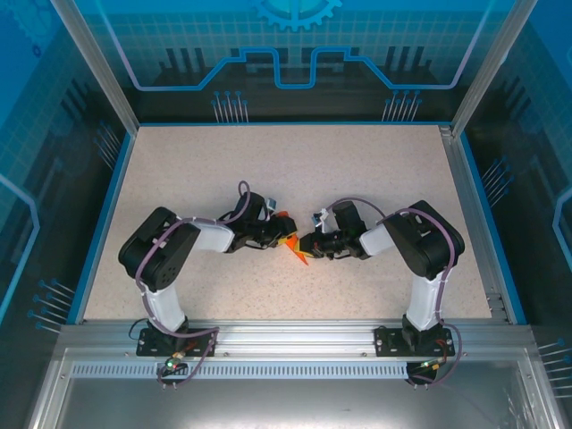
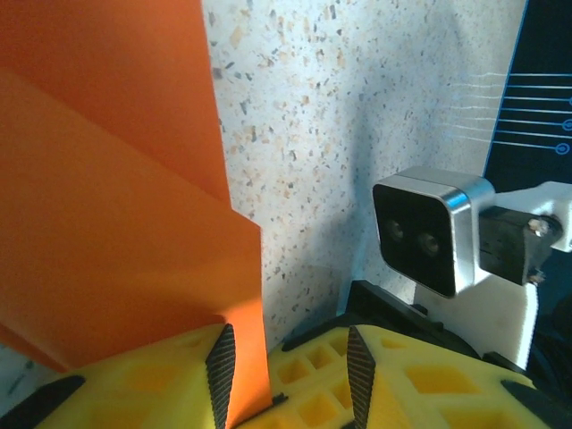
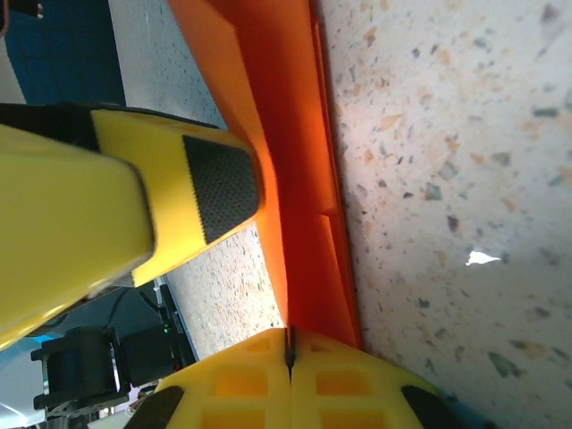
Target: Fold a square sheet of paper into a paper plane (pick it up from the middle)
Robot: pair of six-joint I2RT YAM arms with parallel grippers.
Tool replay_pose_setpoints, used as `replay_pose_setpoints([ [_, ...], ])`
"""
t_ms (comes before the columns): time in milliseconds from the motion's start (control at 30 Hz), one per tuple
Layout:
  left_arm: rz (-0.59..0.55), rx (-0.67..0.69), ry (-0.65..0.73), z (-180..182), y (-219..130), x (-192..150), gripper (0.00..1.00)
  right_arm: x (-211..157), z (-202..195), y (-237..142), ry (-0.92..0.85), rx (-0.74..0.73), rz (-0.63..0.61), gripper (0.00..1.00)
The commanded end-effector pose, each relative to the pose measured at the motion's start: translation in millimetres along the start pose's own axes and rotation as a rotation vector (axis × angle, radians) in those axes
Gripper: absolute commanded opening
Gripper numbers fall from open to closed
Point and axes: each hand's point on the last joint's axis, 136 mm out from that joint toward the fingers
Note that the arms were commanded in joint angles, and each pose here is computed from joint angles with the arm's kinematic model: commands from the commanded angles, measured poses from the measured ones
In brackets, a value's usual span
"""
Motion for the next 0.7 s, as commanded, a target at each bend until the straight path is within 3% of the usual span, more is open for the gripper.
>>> replay_pose_setpoints([
  [0,0.015,-0.009,0.013,-1.9,8.0,0.9,0.41,-11.8,-73.3,-6.5,0.199,-0.235,-0.022,0.00],
  [267,0.051,0.071,-0.042,29.8,17.1,-10.5,0.38,-9.6,-59.5,-8.0,0.172,-0.223,-0.013,0.04],
  [667,0.058,0.091,-0.039,32.5,16.3,-11.4,0.37,-21.5,-34.2,-18.3,0.095,-0.244,0.033,0.13],
])
Point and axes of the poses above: each hand's point on the last joint's axis, 136 mm out from that joint toward the fingers, its own y axis out along the fingers, its own z axis along the line the jaws close on, x = y × z, and after that the axes turned 5 degrees about y, right-handed
